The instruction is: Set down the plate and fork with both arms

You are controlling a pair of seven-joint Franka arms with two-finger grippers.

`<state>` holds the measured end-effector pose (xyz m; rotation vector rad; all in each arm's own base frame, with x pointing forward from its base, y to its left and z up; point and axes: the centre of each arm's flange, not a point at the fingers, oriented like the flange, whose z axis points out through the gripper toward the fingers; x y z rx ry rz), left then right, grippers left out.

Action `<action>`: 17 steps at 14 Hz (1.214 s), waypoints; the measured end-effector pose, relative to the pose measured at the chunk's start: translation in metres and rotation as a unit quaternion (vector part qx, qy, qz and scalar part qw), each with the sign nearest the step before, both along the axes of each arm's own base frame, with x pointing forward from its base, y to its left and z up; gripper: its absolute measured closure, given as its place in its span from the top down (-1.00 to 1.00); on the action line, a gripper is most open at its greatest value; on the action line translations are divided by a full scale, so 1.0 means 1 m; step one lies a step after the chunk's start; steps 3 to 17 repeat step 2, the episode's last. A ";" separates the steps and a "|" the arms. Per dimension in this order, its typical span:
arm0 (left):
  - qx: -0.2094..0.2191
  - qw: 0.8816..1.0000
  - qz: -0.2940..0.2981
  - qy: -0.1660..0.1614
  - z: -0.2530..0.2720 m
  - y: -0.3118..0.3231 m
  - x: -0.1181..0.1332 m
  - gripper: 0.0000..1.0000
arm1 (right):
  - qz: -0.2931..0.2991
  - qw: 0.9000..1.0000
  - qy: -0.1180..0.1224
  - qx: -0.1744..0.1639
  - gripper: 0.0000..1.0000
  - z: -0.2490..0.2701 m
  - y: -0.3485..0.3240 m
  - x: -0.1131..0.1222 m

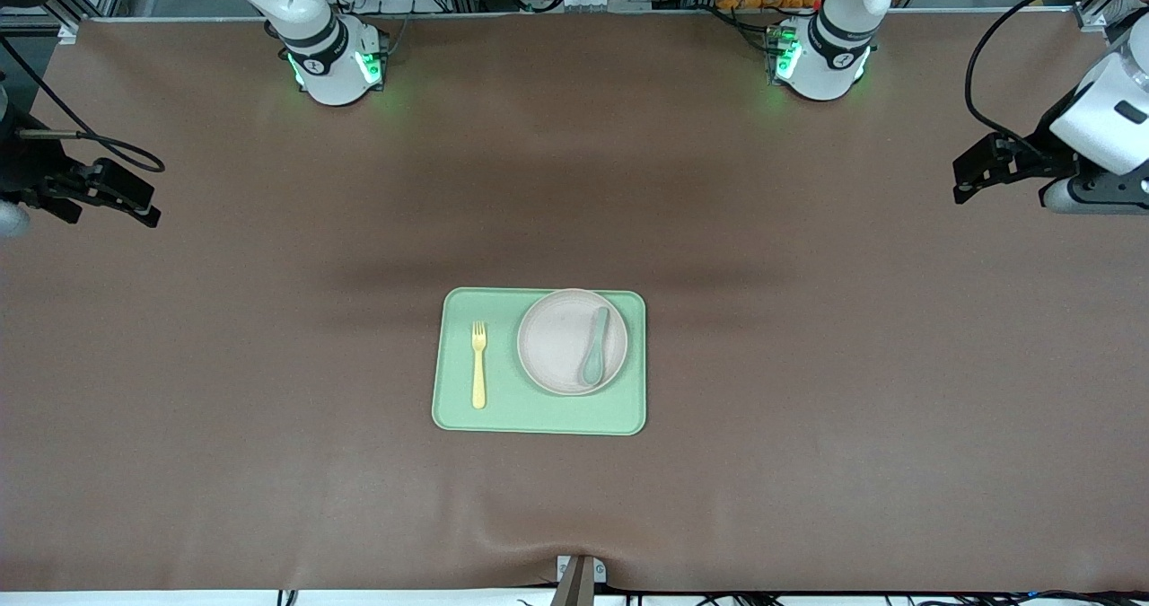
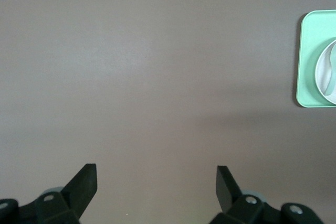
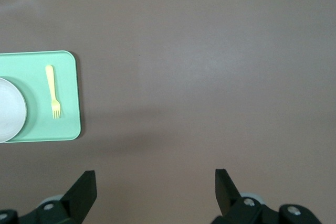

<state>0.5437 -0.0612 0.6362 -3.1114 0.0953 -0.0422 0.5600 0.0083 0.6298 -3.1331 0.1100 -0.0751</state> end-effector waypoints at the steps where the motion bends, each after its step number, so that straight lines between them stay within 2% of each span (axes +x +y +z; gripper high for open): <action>1: 0.000 1.000 0.000 0.000 0.002 0.000 -0.002 1.00 | 0.000 1.000 0.000 0.000 1.00 0.000 0.000 0.000; 17: 0.001 1.000 0.000 0.000 0.003 0.001 -0.003 1.00 | 0.000 1.000 0.000 0.000 1.00 0.000 0.000 0.000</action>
